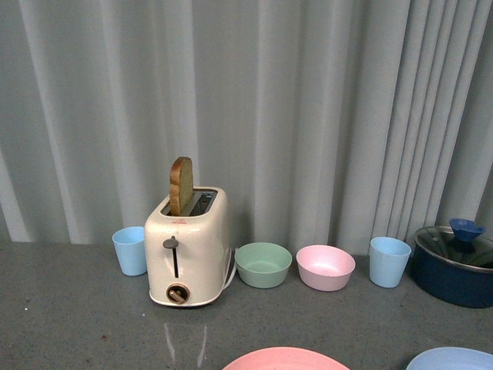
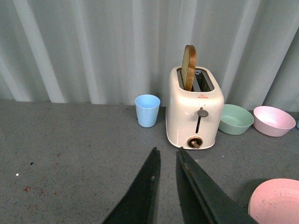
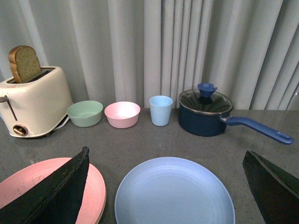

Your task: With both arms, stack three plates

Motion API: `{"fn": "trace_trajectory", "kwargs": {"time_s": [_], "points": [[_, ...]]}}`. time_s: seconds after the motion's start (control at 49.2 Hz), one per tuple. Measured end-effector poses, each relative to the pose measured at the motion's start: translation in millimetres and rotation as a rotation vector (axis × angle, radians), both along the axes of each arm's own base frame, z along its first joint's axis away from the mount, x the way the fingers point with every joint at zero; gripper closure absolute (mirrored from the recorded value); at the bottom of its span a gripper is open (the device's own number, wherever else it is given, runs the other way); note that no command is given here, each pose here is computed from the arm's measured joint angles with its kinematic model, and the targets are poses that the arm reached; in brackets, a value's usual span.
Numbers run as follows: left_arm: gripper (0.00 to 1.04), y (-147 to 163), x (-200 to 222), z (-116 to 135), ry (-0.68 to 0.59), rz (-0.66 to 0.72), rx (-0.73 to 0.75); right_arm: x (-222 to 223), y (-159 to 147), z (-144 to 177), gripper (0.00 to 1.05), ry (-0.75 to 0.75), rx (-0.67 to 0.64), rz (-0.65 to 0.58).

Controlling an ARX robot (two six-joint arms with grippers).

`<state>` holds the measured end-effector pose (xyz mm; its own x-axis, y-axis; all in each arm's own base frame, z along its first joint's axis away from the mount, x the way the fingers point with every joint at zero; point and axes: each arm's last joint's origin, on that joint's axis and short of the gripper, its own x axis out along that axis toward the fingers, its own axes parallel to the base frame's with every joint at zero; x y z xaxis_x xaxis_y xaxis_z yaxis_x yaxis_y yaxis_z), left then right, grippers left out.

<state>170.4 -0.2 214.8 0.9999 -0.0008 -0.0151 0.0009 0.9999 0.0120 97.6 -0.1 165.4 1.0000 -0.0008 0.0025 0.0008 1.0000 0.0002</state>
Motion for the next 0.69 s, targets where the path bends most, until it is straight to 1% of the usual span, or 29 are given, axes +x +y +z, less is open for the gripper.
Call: {"fn": "trace_trajectory", "kwargs": {"time_s": [0.02, 0.061, 0.203, 0.406, 0.691], "points": [[0.98, 0.0, -1.8, -1.3, -0.002, 0.000, -0.002, 0.0, 0.0, 0.0, 0.07, 0.000, 0.000, 0.000], [1.01, 0.0, -5.0, -3.4, -0.007, -0.001, -0.008, 0.0, 0.0, 0.0, 0.07, 0.000, 0.000, 0.000], [1.01, 0.0, -19.3, -18.2, -0.010, 0.000, -0.010, 0.0, 0.0, 0.0, 0.07, 0.000, 0.000, 0.000], [1.01, 0.0, -30.7, -28.2, -0.010, 0.000, -0.010, 0.0, 0.0, 0.0, 0.07, 0.000, 0.000, 0.001], [1.01, 0.0, -42.0, -36.3, -0.011, 0.000, -0.010, 0.0, 0.0, 0.0, 0.07, 0.000, 0.000, 0.000]]}}
